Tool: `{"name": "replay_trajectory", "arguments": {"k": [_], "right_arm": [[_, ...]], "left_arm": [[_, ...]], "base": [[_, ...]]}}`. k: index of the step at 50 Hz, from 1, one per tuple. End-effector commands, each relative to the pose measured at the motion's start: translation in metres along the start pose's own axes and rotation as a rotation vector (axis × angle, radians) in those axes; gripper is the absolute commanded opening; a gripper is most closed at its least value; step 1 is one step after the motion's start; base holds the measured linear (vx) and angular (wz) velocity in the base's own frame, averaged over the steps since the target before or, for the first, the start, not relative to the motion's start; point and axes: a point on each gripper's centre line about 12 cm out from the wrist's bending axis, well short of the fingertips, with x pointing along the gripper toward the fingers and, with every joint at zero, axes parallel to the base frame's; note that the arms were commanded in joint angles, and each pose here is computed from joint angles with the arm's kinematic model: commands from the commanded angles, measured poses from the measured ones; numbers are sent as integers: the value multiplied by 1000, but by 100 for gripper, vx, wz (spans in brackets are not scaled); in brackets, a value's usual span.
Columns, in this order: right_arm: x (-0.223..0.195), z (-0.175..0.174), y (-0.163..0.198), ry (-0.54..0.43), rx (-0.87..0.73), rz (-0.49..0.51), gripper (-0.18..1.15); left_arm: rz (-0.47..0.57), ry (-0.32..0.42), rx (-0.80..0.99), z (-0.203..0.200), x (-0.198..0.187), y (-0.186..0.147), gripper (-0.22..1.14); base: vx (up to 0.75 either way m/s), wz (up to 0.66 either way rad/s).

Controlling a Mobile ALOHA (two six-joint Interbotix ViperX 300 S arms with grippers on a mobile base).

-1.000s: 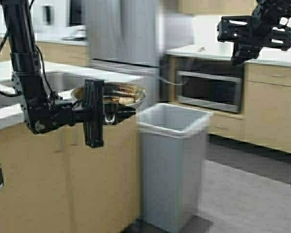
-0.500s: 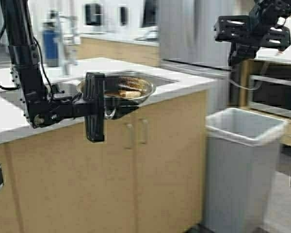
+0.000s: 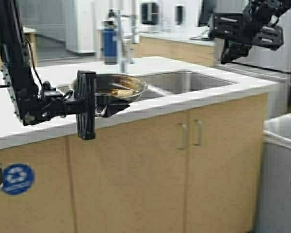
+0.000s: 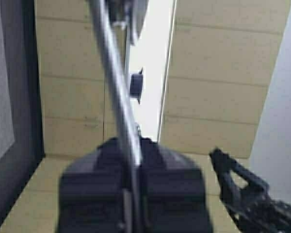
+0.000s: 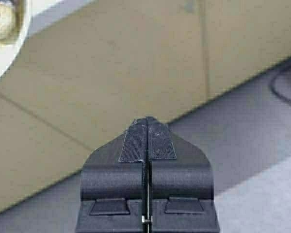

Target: Add oil to the pan and cook the shrimp and serve it

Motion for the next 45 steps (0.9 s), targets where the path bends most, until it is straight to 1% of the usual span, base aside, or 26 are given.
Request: {"name": "replay_trajectory", "arguments": {"k": [1, 9, 18, 45], "right_arm": [[4, 13, 4, -38, -6, 3, 7], [4, 10, 3, -30, -6, 1, 7], [4, 14, 3, -51, -7, -4, 7], [4, 16, 4, -48, 1, 1, 7]], "left_arm": [[-99, -3, 97, 7, 7, -38, 3], [-100, 11, 125, 9, 12, -47, 3], [-90, 22, 163, 13, 19, -63, 3], [-87, 1, 173, 18, 24, -104, 3]], "base": [[4, 39], [3, 43], [3, 41], [4, 36]]}}
